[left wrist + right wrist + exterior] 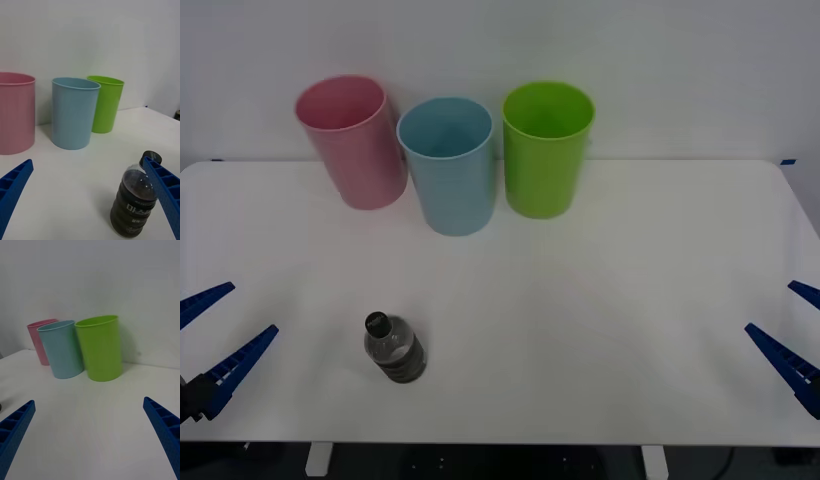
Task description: Grasp the object on the table and drop it into the matching bin: aluminum can to the light blue bin, PET bottle to the pink bin.
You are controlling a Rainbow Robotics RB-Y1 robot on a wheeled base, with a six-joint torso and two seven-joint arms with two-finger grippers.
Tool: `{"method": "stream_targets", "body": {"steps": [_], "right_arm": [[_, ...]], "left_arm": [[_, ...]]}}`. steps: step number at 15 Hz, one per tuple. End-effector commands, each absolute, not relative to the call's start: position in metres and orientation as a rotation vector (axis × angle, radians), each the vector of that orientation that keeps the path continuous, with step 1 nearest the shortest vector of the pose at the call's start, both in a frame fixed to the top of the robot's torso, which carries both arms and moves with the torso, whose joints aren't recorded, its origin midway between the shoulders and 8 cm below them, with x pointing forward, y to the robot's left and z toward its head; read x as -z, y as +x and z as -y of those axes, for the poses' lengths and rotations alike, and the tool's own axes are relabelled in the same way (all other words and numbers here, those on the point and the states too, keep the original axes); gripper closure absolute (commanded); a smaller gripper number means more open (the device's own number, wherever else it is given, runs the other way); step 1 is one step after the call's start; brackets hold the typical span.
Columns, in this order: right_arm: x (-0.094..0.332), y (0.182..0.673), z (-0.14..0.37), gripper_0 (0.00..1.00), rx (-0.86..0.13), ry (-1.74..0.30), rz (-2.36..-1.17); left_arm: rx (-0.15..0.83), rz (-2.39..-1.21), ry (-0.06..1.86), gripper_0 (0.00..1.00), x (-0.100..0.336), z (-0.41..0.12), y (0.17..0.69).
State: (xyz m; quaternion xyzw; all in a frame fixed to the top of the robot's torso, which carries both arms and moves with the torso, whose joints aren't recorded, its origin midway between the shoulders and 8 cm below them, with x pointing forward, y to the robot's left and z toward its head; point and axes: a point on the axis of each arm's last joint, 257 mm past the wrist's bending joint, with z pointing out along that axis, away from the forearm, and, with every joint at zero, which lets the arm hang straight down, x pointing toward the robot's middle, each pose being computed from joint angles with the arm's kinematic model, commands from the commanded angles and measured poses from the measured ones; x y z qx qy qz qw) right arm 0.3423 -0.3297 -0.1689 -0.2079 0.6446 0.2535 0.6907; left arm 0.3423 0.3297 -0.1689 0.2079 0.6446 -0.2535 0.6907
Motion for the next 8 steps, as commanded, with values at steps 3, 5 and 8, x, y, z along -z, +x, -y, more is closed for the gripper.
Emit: {"method": "stream_targets", "body": {"steps": [3, 5, 8], "right_arm": [[0.169, 0.342, 0.330, 0.00, -0.567, -0.465, -1.441], [0.169, 0.342, 0.330, 0.00, -0.567, -0.465, -1.441], [0.169, 0.342, 0.330, 0.00, -0.567, -0.465, -1.441]], "left_arm": [[0.603, -1.421, 0.409, 0.00, 0.173, -0.324, 0.343], [0.608, -1.425, 0.410, 0.00, 0.174, -0.323, 0.342], [0.594, -1.445, 0.417, 0.00, 0.179, -0.328, 0.336]]}}
